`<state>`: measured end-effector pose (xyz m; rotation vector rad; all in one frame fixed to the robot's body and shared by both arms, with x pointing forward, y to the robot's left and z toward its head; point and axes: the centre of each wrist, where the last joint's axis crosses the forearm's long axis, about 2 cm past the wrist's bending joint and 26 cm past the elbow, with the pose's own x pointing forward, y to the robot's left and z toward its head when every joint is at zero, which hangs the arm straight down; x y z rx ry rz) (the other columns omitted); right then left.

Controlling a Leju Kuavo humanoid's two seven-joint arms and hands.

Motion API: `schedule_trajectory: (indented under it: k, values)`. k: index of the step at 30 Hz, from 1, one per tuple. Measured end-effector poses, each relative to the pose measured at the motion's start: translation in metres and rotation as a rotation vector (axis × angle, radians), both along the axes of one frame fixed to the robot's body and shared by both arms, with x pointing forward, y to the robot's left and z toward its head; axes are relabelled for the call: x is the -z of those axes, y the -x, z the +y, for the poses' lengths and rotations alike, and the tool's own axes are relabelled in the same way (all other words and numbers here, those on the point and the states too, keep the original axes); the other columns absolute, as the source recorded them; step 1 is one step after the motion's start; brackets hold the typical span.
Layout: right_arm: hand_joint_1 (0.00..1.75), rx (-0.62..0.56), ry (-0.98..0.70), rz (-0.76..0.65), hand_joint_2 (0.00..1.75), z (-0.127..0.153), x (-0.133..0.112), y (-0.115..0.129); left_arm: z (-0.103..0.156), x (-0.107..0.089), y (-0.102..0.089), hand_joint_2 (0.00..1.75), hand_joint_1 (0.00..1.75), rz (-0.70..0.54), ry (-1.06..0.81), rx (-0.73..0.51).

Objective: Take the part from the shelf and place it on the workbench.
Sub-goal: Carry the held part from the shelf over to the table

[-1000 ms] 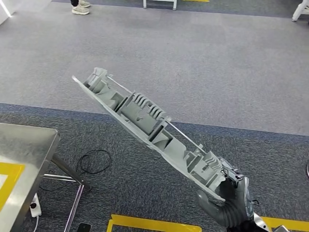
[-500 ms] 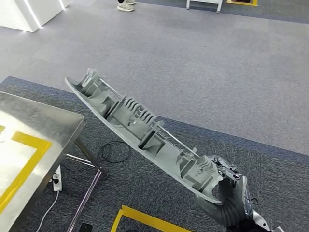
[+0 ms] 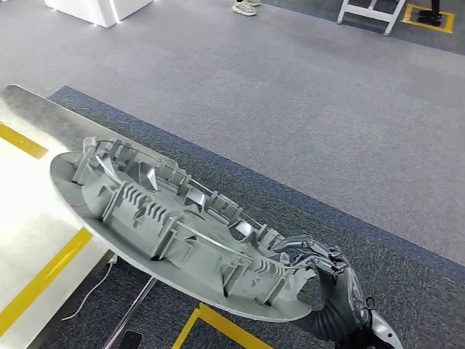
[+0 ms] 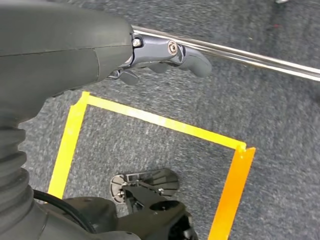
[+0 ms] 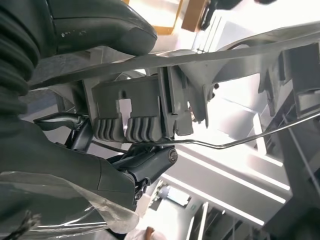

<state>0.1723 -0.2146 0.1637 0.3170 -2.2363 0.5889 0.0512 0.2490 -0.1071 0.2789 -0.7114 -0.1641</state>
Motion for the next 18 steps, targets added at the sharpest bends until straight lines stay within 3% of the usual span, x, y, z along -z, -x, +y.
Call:
schedule_trajectory:
  k: [18]
  values:
    - [1.75,-0.019,0.032,-0.040,1.75,0.0021,-0.0071,-0.0085,0.0018,-0.0001,-0.0027,1.75,0.00,-0.004,0.006,0.010]
